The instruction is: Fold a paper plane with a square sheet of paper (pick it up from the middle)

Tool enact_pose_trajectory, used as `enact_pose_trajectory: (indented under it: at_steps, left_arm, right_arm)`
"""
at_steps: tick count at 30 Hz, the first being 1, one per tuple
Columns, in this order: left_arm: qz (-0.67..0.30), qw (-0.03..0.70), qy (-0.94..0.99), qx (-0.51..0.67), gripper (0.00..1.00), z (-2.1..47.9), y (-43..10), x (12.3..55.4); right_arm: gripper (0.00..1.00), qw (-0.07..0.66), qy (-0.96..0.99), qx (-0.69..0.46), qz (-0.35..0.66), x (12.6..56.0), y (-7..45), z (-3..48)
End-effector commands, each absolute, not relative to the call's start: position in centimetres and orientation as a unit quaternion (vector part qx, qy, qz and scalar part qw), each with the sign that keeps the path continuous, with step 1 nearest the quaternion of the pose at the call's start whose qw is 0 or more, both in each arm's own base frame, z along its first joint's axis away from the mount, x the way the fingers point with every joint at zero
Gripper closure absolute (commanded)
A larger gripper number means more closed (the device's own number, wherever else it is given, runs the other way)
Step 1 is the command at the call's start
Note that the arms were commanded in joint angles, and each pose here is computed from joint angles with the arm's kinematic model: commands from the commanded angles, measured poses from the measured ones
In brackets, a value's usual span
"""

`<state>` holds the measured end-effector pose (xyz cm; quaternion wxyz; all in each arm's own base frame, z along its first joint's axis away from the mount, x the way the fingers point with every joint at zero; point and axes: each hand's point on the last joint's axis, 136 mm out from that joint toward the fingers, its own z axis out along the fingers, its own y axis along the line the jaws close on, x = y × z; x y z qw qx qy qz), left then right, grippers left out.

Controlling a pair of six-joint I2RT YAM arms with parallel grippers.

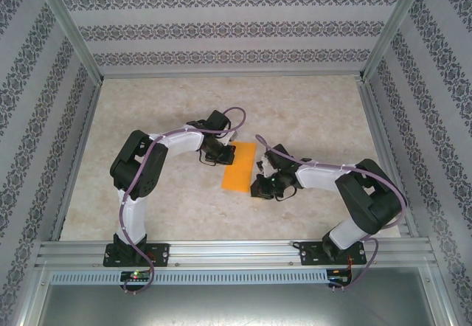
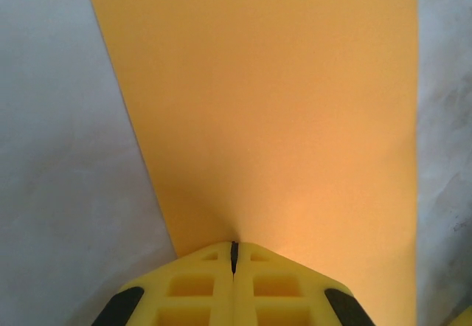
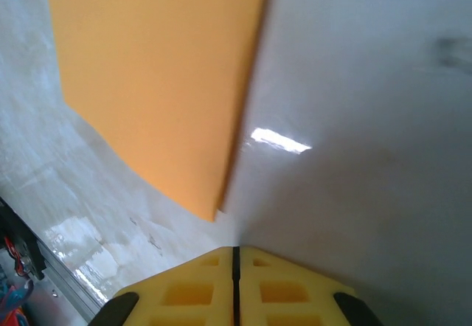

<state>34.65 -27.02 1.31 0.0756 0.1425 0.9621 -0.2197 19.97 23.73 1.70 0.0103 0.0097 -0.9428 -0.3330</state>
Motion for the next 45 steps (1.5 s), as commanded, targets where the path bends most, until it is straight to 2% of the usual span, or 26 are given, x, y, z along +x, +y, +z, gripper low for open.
enact_pose_trajectory:
  at_steps: [1, 5, 11, 18, 30, 40, 45]
  left_arm:
    - [-0.09, -0.018, 0.989, 0.116, 1.0, -6.4, -20.5, 31.2]
    - [-0.104, -0.012, 0.988, 0.115, 1.0, -5.9, -21.1, 31.3]
    - [-0.128, -0.002, 0.985, 0.114, 1.0, -4.9, -22.0, 31.8]
    - [-0.135, 0.004, 0.984, 0.117, 1.0, -4.5, -22.5, 32.5]
    - [-0.126, 0.007, 0.984, 0.124, 1.0, -4.9, -22.2, 32.6]
    - [-0.12, 0.008, 0.985, 0.128, 1.0, -5.0, -22.0, 32.7]
    - [-0.119, 0.007, 0.985, 0.128, 1.0, -5.1, -21.9, 32.6]
  right_arm:
    - [0.9, -0.005, -0.932, -0.024, -0.363, 21.1, 23.5, 3.6]
    - [0.85, -0.046, -0.918, -0.044, -0.391, 24.7, 23.8, 5.7]
    - [0.74, -0.058, -0.922, -0.058, -0.377, 27.8, 23.7, 5.1]
    - [0.66, -0.065, -0.934, -0.073, -0.343, 31.3, 22.9, 3.8]
    - [0.64, -0.106, -0.952, -0.077, -0.276, 37.7, 21.0, 3.5]
    - [0.64, -0.093, -0.956, -0.064, -0.271, 39.9, 21.6, 2.4]
    - [0.64, -0.076, -0.954, -0.053, -0.284, 39.6, 22.6, 2.1]
